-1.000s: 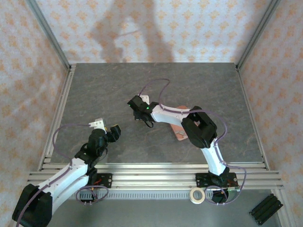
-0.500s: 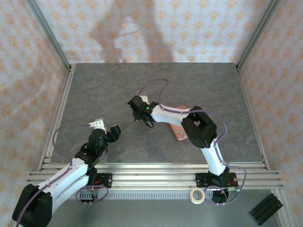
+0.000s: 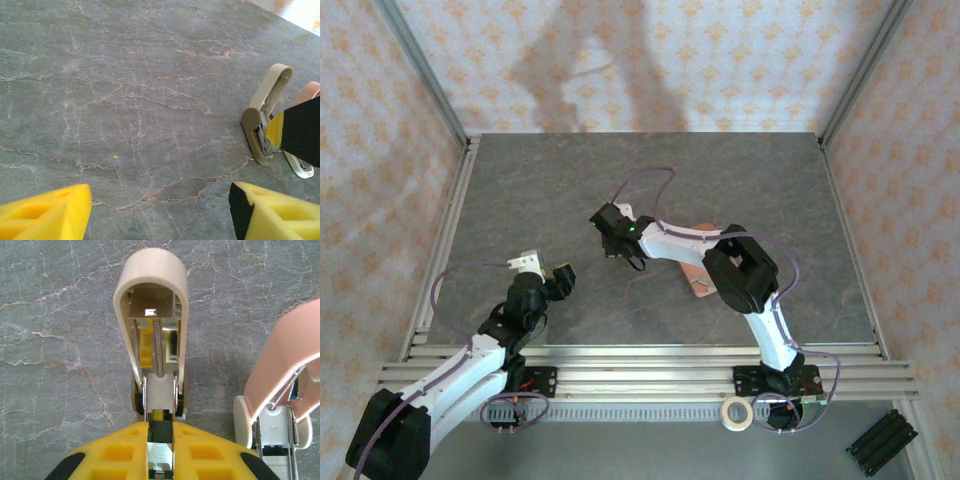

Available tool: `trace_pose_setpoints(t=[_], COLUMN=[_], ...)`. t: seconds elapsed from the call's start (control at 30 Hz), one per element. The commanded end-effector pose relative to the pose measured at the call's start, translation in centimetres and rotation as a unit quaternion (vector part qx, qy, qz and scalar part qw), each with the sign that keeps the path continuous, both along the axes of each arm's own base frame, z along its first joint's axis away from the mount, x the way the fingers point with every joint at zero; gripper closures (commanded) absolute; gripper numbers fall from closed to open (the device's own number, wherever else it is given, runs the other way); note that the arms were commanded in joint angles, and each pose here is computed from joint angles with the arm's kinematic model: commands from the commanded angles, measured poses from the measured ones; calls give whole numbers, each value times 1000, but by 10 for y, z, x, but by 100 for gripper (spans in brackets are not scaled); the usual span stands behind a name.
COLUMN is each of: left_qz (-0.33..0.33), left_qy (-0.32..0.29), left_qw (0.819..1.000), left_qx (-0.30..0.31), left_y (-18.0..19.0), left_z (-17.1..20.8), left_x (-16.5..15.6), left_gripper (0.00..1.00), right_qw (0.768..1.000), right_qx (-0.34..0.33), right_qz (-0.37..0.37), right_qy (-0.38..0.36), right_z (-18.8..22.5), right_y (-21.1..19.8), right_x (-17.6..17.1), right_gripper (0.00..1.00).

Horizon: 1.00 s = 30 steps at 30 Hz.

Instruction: Load the staples into the stapler

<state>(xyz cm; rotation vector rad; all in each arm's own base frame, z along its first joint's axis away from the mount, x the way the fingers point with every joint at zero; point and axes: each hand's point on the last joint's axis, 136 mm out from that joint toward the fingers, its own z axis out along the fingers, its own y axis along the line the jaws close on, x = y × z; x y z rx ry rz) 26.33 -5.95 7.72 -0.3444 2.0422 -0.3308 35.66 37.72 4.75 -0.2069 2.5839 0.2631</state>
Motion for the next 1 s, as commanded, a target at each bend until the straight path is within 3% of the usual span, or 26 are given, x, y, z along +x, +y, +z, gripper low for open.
trace_pose_setpoints(t=[0.0,0.3,0.47,0.63,0.87,0.97], left_qz=[16,13,10,-4,-59,-80], left_qy=[-14,-14,-16,-17,-13,-9], left_qw=[1000,1000,1000,1000,998,997], left_qx=[7,5,6,0,-2,-8], left_y=[7,6,4,-2,-24,-34], left_z=[6,8,12,19,38,43], left_x=[4,4,5,7,16,24], left_gripper=[26,26,26,26,26,21], right_qw=[999,1000,999,998,993,987], right_qx=[-32,-10,17,33,102,138], right_qz=[-5,2,12,9,-17,-36], right_qy=[11,-4,-24,-48,-65,-70], right_z=[-14,2,33,61,89,95], right_y=[-13,-7,-1,-8,-29,-45], right_x=[-3,0,2,2,0,0], right_gripper=[84,77,69,68,67,67])
